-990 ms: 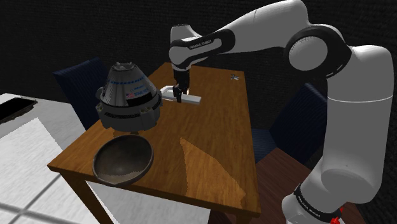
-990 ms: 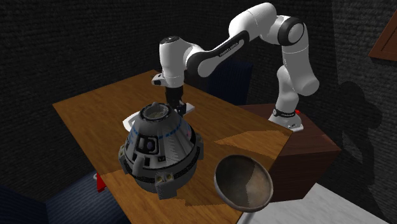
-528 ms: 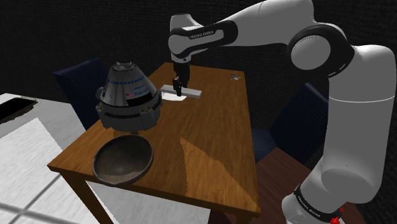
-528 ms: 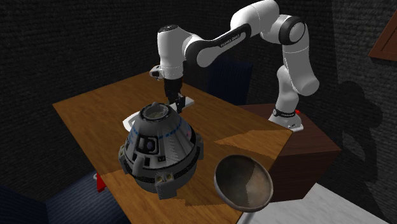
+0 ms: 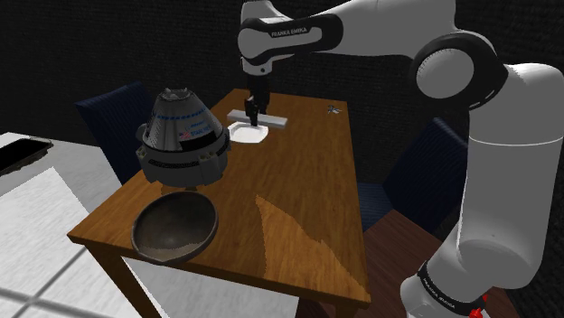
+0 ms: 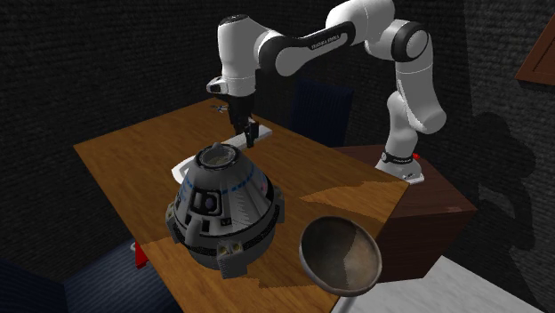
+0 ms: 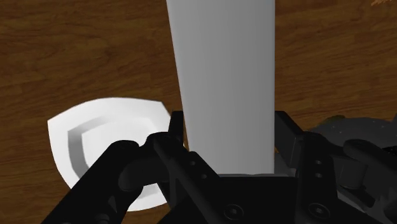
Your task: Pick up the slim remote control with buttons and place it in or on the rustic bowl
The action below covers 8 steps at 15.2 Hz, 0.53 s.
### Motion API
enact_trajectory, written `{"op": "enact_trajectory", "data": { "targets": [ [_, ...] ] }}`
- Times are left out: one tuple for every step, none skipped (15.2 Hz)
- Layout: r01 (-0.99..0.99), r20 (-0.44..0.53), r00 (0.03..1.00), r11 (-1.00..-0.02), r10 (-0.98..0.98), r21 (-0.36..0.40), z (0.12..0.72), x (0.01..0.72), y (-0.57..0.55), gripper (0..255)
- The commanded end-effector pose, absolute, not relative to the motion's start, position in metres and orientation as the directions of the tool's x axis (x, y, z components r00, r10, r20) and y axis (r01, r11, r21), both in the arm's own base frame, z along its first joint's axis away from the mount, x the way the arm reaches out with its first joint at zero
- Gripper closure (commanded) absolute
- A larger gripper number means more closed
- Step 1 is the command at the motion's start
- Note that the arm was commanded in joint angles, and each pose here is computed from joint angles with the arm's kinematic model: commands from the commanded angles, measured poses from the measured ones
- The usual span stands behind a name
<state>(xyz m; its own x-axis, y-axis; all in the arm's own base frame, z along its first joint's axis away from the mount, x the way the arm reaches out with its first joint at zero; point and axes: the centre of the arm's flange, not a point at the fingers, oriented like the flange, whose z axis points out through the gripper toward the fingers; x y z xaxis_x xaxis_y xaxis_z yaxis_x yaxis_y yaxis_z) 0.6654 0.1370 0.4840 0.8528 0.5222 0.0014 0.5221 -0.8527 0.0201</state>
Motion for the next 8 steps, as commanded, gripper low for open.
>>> {"op": "enact_trajectory", "data": {
  "targets": [
    [0.522, 0.001, 0.853, -0.853, 0.522, 0.020, 0.495, 0.665, 0.137, 255],
    [0.522, 0.001, 0.853, -0.853, 0.522, 0.020, 0.498, 0.665, 0.137, 255],
    [0.522, 0.001, 0.853, -0.853, 0.522, 0.020, 0.498, 0.659, 0.148, 255],
    [0.522, 0.001, 0.853, -0.853, 0.522, 0.020, 0.498, 0.652, 0.159, 255],
    [0.522, 0.001, 0.853, -0.853, 0.522, 0.020, 0.498, 0.645, 0.171, 255],
    [0.522, 0.001, 0.853, -0.853, 0.522, 0.020, 0.498, 0.638, 0.182, 255],
    [0.522, 0.001, 0.853, -0.853, 0.522, 0.020, 0.498, 0.632, 0.193, 255],
    [0.522, 0.001, 0.853, -0.853, 0.522, 0.020, 0.498, 0.625, 0.205, 255]
  ]
}}
